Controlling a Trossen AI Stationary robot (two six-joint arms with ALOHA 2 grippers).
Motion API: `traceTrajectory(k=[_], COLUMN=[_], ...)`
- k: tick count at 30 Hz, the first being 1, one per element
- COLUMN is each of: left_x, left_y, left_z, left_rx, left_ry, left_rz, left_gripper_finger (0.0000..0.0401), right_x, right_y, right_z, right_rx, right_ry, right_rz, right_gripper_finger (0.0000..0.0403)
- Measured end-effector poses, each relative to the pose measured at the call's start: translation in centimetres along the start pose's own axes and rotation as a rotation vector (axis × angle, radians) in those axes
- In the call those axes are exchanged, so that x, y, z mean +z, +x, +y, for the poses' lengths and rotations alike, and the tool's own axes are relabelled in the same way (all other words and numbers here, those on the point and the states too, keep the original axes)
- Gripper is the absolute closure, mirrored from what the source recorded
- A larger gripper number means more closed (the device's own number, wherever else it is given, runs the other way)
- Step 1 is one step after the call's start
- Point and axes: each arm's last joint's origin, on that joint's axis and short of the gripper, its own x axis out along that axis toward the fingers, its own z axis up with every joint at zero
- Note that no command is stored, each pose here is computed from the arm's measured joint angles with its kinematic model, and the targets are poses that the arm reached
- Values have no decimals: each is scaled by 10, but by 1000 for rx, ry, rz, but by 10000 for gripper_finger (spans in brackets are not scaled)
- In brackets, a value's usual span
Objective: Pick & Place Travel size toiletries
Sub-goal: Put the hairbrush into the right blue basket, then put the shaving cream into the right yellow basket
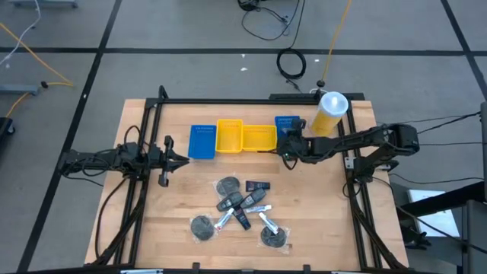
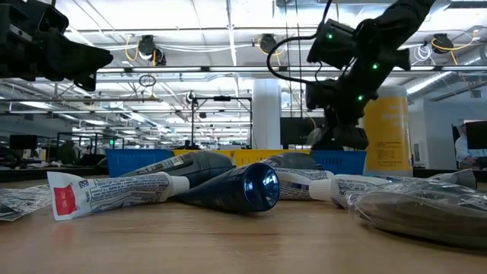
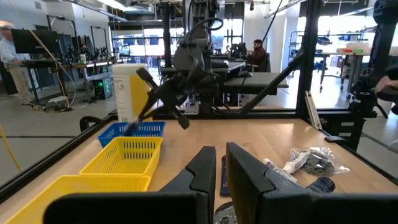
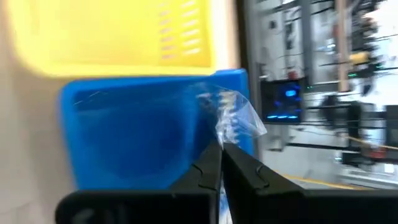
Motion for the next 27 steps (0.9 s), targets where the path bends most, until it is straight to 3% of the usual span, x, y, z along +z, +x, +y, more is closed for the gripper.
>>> traceTrajectory(k=[6, 13, 17, 21, 27], left_x=[0, 0, 0, 0, 0], left_y=[0, 0, 0, 0, 0], left_z=[0, 0, 0, 0, 0], left_rx=[0, 0, 0, 0, 3], left_ry=[0, 0, 0, 0, 0], left_rz=[0, 0, 0, 0, 0], left_gripper_finger=[364, 364, 364, 364, 364], right_x=[-6, -11, -12, -6, 18], right_y=[-7, -31, -54, -80, -115], right_z=[-1, -24, -38, -39, -5], right_rx=[152, 312, 375, 591, 796], right_ry=[61, 222, 337, 408, 336], right_rz=[-4, -118, -239, -424, -694], right_gripper_finger=[366, 283, 241, 218, 211])
